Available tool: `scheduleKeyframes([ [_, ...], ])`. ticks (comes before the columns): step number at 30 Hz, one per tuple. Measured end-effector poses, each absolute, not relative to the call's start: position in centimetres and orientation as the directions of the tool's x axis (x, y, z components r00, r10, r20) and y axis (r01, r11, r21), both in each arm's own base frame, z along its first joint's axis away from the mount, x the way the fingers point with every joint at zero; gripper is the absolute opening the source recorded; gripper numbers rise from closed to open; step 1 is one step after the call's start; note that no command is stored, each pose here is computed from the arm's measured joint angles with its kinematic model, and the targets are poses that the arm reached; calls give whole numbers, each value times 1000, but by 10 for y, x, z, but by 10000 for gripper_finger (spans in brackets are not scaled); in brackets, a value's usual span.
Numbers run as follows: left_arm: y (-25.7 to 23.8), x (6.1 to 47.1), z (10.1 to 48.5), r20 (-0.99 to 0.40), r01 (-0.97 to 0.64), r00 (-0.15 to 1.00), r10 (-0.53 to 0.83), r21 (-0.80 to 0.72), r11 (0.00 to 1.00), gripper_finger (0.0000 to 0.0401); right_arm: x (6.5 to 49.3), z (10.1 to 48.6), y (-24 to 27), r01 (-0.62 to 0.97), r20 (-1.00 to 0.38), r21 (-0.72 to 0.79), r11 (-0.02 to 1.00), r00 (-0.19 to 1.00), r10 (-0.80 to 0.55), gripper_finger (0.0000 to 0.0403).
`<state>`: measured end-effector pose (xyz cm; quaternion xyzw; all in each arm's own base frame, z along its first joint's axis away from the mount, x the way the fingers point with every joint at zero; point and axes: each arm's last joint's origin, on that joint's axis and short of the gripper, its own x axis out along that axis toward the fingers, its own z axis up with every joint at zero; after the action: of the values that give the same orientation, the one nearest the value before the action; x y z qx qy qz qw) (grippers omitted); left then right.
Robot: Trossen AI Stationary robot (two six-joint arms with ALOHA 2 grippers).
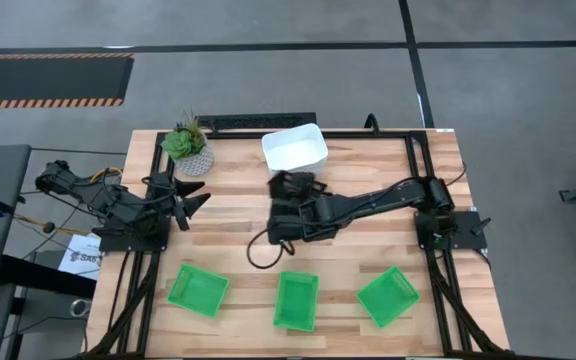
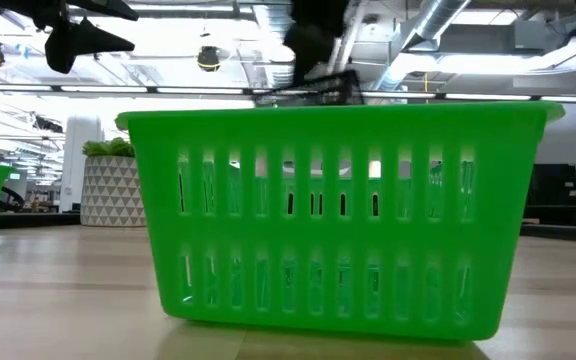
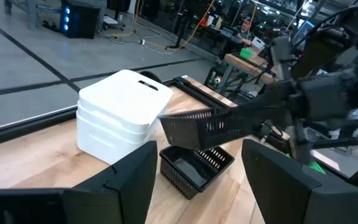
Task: Stack baskets by color
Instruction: Stack the left black bin on top of the black bin
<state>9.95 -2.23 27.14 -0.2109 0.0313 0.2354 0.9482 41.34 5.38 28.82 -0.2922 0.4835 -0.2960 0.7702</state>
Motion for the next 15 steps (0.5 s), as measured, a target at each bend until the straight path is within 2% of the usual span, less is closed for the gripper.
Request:
scheduleKeyframes([
  [4,-22,99,271,-159,-460,887,433,-364,810,224,395,272,56,187,-559,-752,632,328,-762,0],
  [15,-22,99,271,-162,-462,887,433,-345,817,224,365,225,74,287,-457,-747,599,432,-777,0],
])
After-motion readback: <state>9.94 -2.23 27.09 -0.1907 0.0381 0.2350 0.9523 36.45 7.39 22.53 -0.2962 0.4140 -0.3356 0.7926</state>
